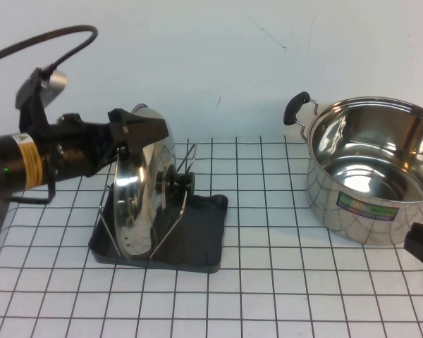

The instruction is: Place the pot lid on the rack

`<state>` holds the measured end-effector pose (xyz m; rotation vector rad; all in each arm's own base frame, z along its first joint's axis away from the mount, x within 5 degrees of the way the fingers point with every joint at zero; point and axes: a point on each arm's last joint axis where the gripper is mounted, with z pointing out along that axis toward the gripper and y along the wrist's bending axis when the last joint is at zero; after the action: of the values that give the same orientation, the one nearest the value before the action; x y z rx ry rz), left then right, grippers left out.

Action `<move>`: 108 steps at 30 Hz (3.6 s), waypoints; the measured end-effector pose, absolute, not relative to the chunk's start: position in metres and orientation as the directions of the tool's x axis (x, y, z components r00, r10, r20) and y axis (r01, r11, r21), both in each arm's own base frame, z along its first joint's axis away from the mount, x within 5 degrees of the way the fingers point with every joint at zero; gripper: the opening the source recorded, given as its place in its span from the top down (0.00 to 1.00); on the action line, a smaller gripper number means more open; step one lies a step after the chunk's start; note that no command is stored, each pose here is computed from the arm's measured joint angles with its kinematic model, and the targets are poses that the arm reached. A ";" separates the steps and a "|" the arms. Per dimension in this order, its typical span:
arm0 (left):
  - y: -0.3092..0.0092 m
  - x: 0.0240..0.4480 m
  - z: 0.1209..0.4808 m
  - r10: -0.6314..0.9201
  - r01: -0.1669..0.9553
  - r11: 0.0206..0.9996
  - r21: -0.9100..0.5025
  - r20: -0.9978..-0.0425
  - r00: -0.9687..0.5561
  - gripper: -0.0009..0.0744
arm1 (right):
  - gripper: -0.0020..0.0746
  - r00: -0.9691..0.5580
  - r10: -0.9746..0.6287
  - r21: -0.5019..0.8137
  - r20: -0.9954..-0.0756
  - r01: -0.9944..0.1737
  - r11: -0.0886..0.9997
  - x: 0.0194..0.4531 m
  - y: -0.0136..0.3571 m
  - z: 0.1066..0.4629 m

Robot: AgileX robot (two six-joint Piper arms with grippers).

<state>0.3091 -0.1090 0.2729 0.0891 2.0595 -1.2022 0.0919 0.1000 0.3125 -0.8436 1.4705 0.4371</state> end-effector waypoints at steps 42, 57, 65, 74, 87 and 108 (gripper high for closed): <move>-0.044 0.210 0.442 -0.274 0.581 0.705 -0.406 -0.912 -0.305 0.99 | 0.98 -0.286 -0.665 -0.345 -0.690 -0.677 0.650 0.048 0.017 0.344; -0.067 0.124 0.450 -0.031 0.704 0.710 0.033 -0.996 0.078 0.99 | 0.98 -0.161 -0.572 -0.282 -0.805 -0.743 0.606 0.040 0.028 0.272; -0.057 0.082 0.382 0.060 0.599 0.788 0.142 -0.986 0.155 0.99 | 0.98 -0.154 -0.556 -0.282 -0.817 -0.735 0.617 0.031 0.017 0.269; -0.056 0.077 0.317 0.091 0.610 0.787 0.091 -0.995 0.031 0.99 | 0.98 -0.157 -0.559 -0.281 -0.814 -0.735 0.617 0.030 0.016 0.268; -0.061 0.073 0.310 0.102 0.670 0.738 0.082 -0.995 0.011 0.99 | 0.98 -0.159 -0.560 -0.281 -0.813 -0.735 0.617 0.030 0.016 0.268; -0.025 0.042 0.291 0.009 0.313 0.946 0.085 -0.972 0.235 0.99 | 0.98 -0.160 -0.561 -0.281 -0.812 -0.736 0.616 0.030 0.016 0.268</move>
<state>0.0423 -0.0252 0.2907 0.2860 1.3218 -0.2123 0.0302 0.0163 0.2680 -1.0428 1.8401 0.2187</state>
